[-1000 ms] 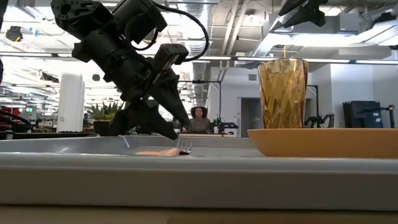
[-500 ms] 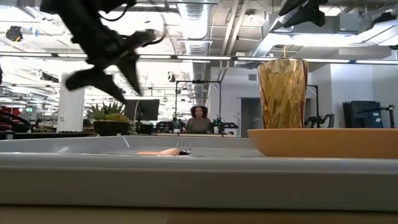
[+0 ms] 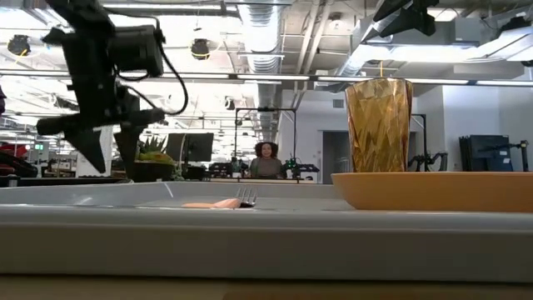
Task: Pick and place plate/cup/fork/spoon on tray
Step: Put the orange spoon on the gray tray to the left of the orange fork
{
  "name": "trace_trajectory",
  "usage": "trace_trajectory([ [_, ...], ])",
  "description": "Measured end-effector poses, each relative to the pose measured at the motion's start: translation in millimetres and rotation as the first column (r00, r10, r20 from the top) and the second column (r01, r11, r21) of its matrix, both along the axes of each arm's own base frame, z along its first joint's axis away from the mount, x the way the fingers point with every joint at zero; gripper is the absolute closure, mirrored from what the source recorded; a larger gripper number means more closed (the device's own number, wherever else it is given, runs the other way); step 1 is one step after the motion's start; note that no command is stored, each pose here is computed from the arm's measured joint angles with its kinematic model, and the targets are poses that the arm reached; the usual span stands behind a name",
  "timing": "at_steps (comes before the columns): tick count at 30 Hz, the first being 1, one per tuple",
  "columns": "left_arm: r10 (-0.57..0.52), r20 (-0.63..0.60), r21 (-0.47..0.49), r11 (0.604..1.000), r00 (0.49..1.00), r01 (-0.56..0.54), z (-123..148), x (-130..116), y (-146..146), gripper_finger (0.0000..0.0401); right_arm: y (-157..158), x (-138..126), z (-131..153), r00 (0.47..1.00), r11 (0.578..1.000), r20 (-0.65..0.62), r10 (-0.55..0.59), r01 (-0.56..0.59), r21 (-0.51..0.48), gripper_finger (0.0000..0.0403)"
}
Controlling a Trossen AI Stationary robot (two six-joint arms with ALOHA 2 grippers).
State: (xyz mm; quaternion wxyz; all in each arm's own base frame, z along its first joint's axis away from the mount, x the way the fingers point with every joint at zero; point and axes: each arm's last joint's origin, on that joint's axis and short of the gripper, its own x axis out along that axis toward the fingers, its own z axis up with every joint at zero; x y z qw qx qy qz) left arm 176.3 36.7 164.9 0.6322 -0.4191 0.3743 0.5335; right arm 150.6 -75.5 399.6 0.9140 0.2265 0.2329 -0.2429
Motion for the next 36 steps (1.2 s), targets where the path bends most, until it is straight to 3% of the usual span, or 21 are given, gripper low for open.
trace_trajectory([
  [7,0.025,-0.038,0.013,1.000,0.999,-0.024,-12.8,-10.8,18.4,0.0148,0.0,0.0,0.0,1.000,1.000,0.000,-0.001,0.001,-0.001,0.0182],
  [19,0.029,-0.066,-0.047,0.998,0.997,-0.032,-38.3,-14.8,31.7,0.0175,0.0,0.0,-0.1,1.000,1.000,-0.001,-0.003,0.003,-0.001,0.0182],
  [24,0.056,-0.077,-0.063,0.996,0.995,-0.061,-39.7,-16.1,31.4,0.0222,0.0,-0.1,-0.1,1.000,1.000,-0.002,-0.003,0.003,-0.001,0.0182],
  [33,0.057,-0.083,-0.093,0.994,0.995,-0.065,-40.2,-17.3,30.2,0.0365,0.0,0.0,-0.2,1.000,1.000,-0.002,-0.002,0.002,-0.001,0.0182],
  [36,0.063,-0.081,-0.096,0.993,0.995,-0.070,-40.2,-17.2,30.2,0.0379,0.0,-0.1,-0.1,1.000,1.000,-0.002,-0.002,0.002,-0.001,0.0182],
])
